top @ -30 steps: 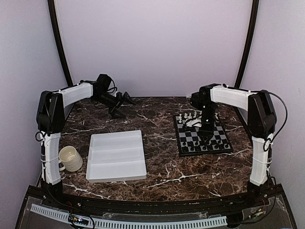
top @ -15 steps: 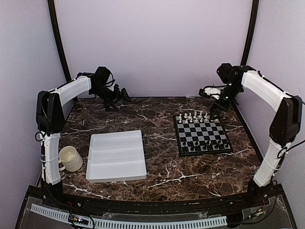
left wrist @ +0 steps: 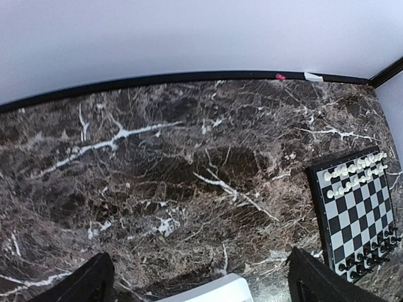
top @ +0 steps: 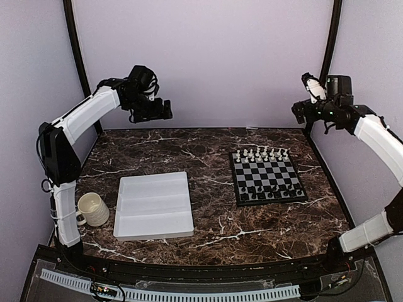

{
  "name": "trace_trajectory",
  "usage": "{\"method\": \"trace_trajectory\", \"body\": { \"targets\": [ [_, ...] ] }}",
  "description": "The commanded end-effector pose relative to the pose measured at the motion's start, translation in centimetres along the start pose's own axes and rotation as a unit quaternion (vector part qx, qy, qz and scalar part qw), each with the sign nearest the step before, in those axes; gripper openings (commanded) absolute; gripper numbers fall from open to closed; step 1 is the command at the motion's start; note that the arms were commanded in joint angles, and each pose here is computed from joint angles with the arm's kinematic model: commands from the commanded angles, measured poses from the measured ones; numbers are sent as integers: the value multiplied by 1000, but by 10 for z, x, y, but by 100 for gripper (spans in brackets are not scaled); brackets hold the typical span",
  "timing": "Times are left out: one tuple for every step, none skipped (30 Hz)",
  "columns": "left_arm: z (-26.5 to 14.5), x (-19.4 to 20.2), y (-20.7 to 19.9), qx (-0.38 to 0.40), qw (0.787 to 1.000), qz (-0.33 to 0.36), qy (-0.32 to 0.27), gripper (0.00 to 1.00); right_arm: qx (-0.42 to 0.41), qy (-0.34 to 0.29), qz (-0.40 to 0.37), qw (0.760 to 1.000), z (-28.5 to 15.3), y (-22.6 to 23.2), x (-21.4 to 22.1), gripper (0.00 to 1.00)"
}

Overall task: Set up the chess pieces on the board
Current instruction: Reset both arms

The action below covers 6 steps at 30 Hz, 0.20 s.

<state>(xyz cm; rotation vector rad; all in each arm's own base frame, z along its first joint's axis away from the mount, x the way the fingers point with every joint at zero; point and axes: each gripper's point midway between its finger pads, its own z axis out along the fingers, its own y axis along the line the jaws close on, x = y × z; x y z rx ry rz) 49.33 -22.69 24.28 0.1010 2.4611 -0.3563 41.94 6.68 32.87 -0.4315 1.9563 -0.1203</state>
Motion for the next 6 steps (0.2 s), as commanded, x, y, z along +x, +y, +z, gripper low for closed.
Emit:
{"method": "trace_trajectory", "body": {
  "targets": [
    [-52,-34,-8,-55,990,59,-119,99,108,-73,113,985,-9,-42,-34,99],
    [-64,-43,-15,-43,986,57,-148,99,108,-72,114,985,-8,-41,-31,98],
    [-59,-41,-17,-38,986,54,-154,99,100,-73,109,986,-8,-38,-29,99],
    [-60,-36,-17,-33,986,49,-153,99,89,-74,106,988,-8,-34,-27,98],
    [-61,-39,-19,-25,985,45,-162,99,80,-73,105,989,-7,-30,-25,98],
    [-61,-37,-20,-21,986,37,-162,99,75,-71,105,989,-7,-28,-24,98]
  ]
}}
